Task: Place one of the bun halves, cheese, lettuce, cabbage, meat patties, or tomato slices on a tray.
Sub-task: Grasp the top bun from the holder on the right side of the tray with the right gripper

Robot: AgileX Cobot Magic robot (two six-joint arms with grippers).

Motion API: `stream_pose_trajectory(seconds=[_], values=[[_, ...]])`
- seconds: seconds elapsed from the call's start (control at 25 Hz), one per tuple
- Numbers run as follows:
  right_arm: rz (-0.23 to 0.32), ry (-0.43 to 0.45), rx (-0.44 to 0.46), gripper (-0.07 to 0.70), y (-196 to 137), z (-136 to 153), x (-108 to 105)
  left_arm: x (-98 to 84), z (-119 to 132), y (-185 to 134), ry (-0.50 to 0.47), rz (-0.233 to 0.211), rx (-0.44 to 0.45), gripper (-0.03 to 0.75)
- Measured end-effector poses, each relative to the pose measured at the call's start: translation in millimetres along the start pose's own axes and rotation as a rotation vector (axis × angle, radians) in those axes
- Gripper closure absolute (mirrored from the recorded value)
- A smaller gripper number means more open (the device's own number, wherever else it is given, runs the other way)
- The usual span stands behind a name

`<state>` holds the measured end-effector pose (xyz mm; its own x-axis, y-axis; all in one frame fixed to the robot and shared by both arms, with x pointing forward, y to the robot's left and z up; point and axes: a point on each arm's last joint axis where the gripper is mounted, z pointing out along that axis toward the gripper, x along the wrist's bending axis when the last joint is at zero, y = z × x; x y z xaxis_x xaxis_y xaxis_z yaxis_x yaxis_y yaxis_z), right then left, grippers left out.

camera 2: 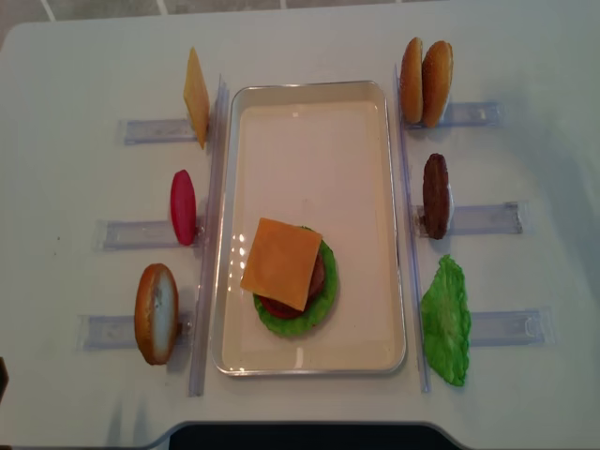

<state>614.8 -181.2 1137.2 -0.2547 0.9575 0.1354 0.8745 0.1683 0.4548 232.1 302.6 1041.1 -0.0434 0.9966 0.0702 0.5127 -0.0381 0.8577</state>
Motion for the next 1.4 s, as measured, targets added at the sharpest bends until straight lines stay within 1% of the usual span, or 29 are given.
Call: stream_pose_trajectory(seconds=[0.08,0.16,0.2,0.28,0.4,0.52,0.76,0.84,1.0,1.28,1.4], values=[[-0.033,0.014,0.007,0.248,-2.6,1.9,20.2,0.0,0.0,0.0,0.000,0.000,0.000,0.450],[-0.047,0.016,0.010,0.236,-4.5,2.8,31.2,0.0,0.0,0.0,0.000,0.000,0.000,0.450],[-0.041,0.017,0.011,0.224,-4.8,2.9,32.6,0.0,0.0,0.0,0.000,0.000,0.000,0.450],[-0.024,0.012,0.011,0.198,-4.9,2.9,32.5,0.0,0.0,0.0,0.000,0.000,0.000,0.450],[-0.013,-0.006,0.009,0.172,-4.7,2.9,30.9,0.0,0.0,0.0,0.000,0.000,0.000,0.450],[0.009,-0.012,0.008,0.165,-4.6,2.9,30.3,0.0,0.0,0.0,0.000,0.000,0.000,0.450],[0.079,-0.013,0.006,0.162,-3.9,5.0,30.2,0.0,0.0,0.0,0.000,0.000,0.000,0.450],[0.088,-0.016,0.018,0.162,-3.2,12.0,29.8,0.0,0.0,0.0,0.000,0.000,0.000,0.450],[0.093,-0.024,0.055,0.162,-1.4,36.0,28.3,0.0,0.0,0.0,0.000,0.000,0.000,0.450],[0.101,-0.020,0.065,0.162,2.6,67.5,26.8,0.0,0.0,0.0,0.000,0.000,0.000,0.450],[0.117,-0.013,0.071,0.162,3.8,78.6,23.7,0.0,0.0,0.0,0.000,0.000,0.000,0.450]])
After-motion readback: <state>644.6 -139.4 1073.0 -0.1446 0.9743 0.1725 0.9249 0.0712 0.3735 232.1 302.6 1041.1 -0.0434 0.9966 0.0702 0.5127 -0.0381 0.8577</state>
